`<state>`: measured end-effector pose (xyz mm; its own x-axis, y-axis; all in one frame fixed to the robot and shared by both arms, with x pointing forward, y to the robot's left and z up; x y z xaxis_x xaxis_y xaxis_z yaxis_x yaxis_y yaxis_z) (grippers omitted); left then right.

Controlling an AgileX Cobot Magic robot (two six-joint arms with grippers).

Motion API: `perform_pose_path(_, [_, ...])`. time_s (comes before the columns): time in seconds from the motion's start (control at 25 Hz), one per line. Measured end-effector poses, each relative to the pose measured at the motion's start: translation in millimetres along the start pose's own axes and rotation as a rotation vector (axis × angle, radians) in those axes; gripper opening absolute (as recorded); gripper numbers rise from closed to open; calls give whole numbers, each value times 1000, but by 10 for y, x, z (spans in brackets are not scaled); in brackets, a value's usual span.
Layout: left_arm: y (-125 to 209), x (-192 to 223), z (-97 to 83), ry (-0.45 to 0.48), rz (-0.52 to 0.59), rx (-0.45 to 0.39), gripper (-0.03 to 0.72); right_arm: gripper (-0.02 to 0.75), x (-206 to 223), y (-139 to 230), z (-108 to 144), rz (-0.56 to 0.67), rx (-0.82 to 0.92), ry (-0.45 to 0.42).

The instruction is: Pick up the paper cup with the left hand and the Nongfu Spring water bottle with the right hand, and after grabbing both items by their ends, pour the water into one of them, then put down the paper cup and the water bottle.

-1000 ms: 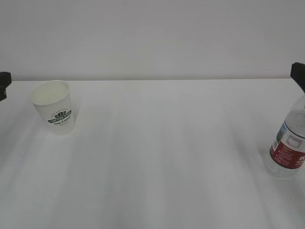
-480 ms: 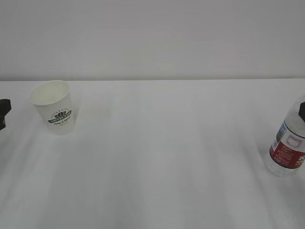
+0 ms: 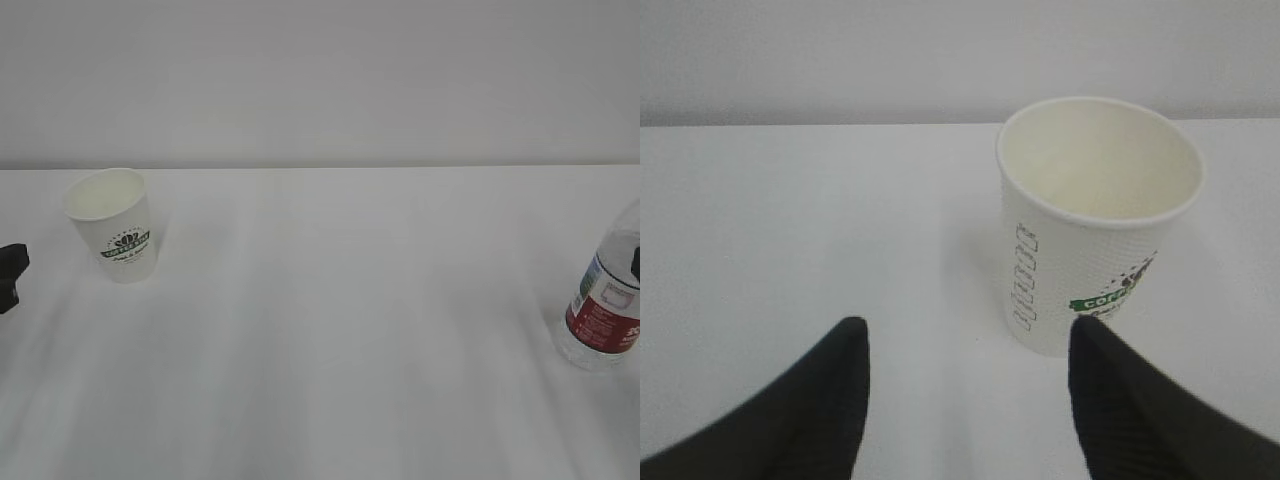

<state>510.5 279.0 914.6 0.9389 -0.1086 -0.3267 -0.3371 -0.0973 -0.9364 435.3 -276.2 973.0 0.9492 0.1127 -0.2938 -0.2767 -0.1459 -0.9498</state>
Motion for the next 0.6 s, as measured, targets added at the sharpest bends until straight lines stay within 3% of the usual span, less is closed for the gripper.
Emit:
perform_pose_path(0.36, [-9, 28, -16, 19, -59, -11, 461, 534, -5, 47, -53, -45, 17, 46])
perform_pose_path(0.6, [69, 59, -50, 47, -29, 10, 461, 534, 114, 156, -48, 9, 7, 45])
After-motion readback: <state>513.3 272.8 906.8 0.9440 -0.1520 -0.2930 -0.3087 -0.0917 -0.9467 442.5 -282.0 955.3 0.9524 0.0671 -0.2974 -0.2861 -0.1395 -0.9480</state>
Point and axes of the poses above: a point on each arm's last joint axis where the gripper is mounted, x pointing out along that axis toward the gripper, z along the wrist's bending axis when the last joint is at zero, y = z × x, the point moved 5 cm from there along x, pointing out along that axis toward the gripper, and after that the axes turned 3 degrees about -x, right-handed, at the moved point
